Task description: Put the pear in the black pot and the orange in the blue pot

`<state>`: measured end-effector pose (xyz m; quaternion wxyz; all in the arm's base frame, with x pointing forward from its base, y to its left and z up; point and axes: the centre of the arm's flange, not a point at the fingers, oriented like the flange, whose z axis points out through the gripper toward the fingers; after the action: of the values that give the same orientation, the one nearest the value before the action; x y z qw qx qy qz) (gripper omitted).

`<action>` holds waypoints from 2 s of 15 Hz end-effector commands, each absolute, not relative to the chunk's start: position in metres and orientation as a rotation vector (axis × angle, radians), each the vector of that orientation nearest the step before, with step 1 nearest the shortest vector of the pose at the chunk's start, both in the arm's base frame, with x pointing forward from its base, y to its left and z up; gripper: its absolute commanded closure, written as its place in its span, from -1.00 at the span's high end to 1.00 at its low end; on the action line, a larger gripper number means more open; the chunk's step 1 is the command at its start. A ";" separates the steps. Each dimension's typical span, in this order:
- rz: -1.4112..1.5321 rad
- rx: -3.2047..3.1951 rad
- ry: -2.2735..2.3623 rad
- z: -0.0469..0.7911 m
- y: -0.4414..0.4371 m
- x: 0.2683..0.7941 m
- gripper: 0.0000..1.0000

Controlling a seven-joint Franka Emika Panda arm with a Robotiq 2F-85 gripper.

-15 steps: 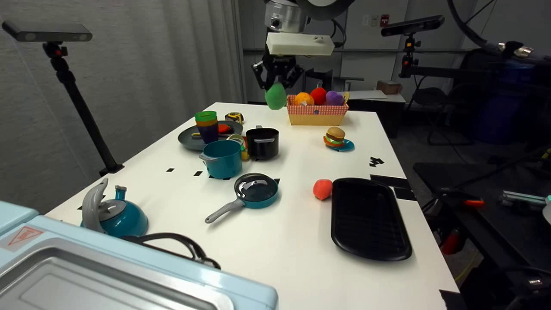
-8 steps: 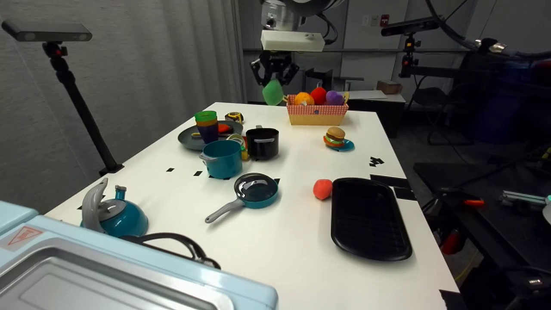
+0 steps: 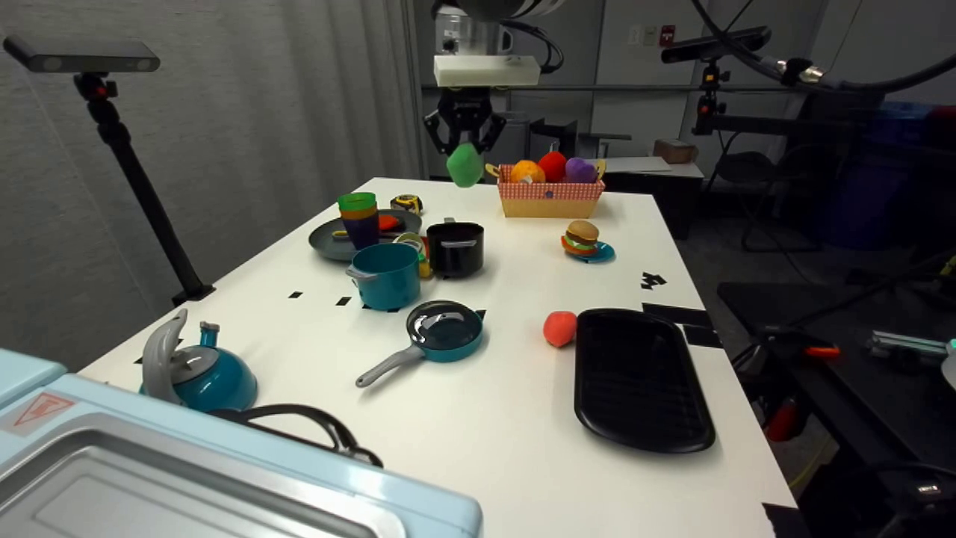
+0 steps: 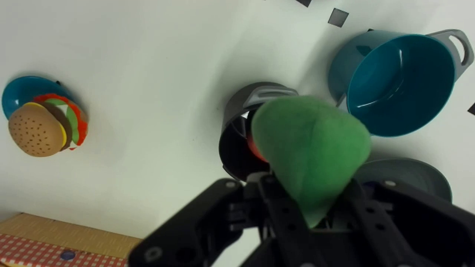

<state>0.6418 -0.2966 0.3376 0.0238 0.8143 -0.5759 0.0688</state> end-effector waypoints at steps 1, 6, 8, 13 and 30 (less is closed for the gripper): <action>0.234 2.505 -1.792 0.336 -0.317 0.668 -0.92; 0.287 2.463 -1.784 0.332 -0.323 0.678 -0.92; 0.296 2.448 -1.800 0.331 -0.324 0.680 -0.92; 0.321 2.388 -1.883 0.332 -0.328 0.684 -0.92; 0.336 2.342 -1.967 0.332 -0.326 0.684 1.00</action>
<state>0.6759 -0.3211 0.3315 0.0358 0.7681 -0.6307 0.1044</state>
